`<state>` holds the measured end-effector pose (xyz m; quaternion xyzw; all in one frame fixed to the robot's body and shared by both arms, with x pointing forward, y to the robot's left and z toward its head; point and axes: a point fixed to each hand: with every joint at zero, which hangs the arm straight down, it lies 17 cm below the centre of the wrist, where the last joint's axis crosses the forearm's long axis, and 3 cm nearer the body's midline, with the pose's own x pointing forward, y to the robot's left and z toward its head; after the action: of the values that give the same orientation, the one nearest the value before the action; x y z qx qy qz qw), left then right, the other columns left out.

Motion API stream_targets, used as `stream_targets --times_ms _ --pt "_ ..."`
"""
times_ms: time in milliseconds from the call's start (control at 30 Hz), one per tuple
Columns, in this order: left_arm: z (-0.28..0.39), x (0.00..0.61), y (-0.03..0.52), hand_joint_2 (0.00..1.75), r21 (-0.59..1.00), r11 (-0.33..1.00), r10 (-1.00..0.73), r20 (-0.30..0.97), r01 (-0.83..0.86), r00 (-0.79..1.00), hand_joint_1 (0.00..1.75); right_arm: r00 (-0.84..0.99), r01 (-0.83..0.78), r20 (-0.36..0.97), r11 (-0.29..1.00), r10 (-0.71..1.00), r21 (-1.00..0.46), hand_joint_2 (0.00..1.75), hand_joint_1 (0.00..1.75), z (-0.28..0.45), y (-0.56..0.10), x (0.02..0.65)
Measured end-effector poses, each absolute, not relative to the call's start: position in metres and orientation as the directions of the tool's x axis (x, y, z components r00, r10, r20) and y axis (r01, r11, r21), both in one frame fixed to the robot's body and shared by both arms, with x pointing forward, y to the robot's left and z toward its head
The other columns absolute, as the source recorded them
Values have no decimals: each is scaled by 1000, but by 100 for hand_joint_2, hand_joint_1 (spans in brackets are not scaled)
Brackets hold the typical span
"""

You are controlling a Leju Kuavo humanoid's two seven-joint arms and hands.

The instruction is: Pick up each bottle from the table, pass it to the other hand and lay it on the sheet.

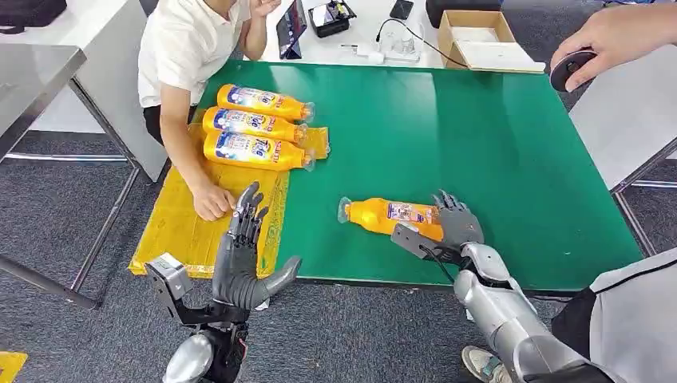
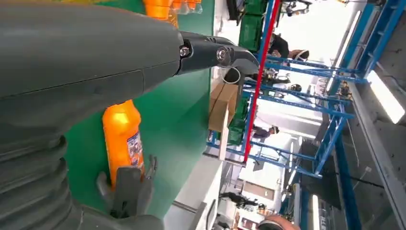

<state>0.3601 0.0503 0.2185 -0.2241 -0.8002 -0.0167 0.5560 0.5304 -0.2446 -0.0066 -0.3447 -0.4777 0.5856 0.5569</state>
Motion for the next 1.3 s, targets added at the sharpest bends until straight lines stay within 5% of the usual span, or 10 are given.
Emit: stream_targets --times_ms 100,167,200,867,1100,1300 --pt "216 361 49 175 -226 898 340 900 377 -272 0 -117 -336 118 72 986 -939 175 0 -9 -251 532" --pt "215 361 49 175 -228 897 342 901 378 -268 0 -112 -349 118 72 987 -934 175 157 -11 -253 531" --pt "214 361 49 175 -228 897 341 902 378 -266 0 -109 -358 120 74 987 -931 175 175 -13 -253 530" --pt "208 361 45 175 -247 887 358 902 391 -241 0 -121 -444 360 274 925 -853 175 175 -18 -240 521" --pt "208 361 48 175 -252 889 360 900 382 -246 0 -148 -425 607 504 781 -752 175 173 -10 -204 508" --pt "206 361 48 175 -254 891 359 901 376 -244 0 -148 -420 660 558 736 -716 175 173 -9 -188 501"
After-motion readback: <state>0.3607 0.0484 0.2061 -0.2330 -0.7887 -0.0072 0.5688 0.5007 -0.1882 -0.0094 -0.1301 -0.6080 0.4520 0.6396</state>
